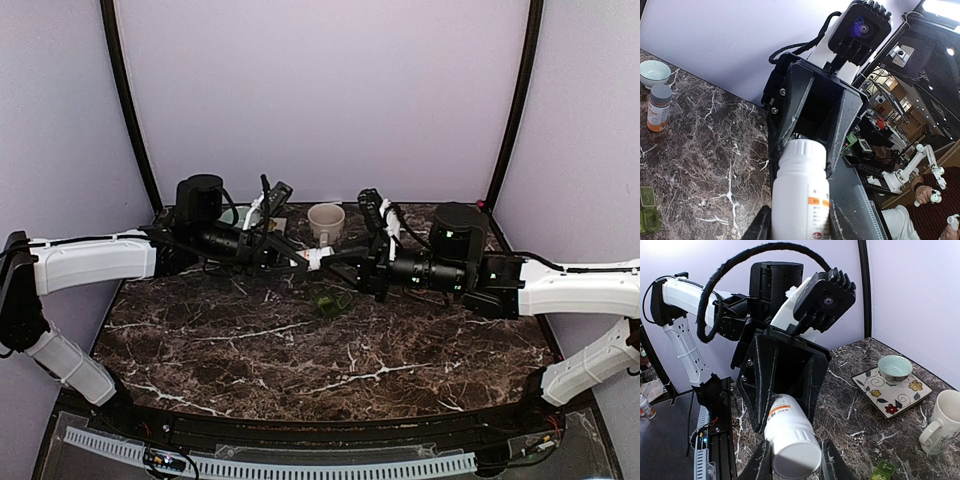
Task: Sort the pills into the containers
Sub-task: Unscrew the lid of the pill bottle.
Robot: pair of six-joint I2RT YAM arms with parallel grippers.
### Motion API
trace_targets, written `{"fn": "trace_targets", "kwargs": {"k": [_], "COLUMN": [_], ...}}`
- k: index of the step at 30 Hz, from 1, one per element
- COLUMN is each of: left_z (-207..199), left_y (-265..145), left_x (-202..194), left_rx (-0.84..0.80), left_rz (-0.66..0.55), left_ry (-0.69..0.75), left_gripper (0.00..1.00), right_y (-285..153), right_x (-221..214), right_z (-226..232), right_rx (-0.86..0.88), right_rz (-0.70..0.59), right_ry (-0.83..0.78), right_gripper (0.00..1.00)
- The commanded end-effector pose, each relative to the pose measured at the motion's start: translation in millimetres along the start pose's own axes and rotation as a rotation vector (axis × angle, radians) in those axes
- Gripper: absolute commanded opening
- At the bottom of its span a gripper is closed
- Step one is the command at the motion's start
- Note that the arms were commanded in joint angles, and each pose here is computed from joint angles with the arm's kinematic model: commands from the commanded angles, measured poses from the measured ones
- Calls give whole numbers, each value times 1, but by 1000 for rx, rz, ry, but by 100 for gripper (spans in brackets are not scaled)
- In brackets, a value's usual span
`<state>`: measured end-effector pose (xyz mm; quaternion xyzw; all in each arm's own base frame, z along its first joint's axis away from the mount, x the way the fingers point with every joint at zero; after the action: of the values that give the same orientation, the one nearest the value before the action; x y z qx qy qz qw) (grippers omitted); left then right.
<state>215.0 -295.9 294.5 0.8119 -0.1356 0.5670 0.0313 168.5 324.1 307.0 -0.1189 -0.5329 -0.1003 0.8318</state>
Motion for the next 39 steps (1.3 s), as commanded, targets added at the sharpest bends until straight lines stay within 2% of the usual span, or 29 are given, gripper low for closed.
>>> {"fn": "trace_targets", "kwargs": {"k": [1, 17, 39], "left_z": [-28, -29, -7], "left_y": [-8, -8, -8], "left_x": [16, 15, -7], "left_rx": [-87, -75, 91], "left_rz": [-32, -34, -74], "left_ry": [111, 119, 139], "left_gripper": [0, 0, 0], "right_y": [-6, -14, -34], "right_x": [10, 23, 21], "right_z": [0, -4, -20], "right_rx": [-9, 22, -89], "right_rz": [-44, -88, -157], "right_ry": [20, 81, 125], "right_gripper": [11, 12, 11]}}
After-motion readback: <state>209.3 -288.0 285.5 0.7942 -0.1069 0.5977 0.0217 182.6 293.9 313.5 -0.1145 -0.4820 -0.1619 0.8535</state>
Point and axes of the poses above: each gripper's point midway between its finger pads, its own y axis out along the fingers, its own z axis along the line the jaws close on, x = y × z, the point moved 7 cm from there along -y, back along the fingers, and after that the axes turned 15 degrees about y, right-handed, at the moved point
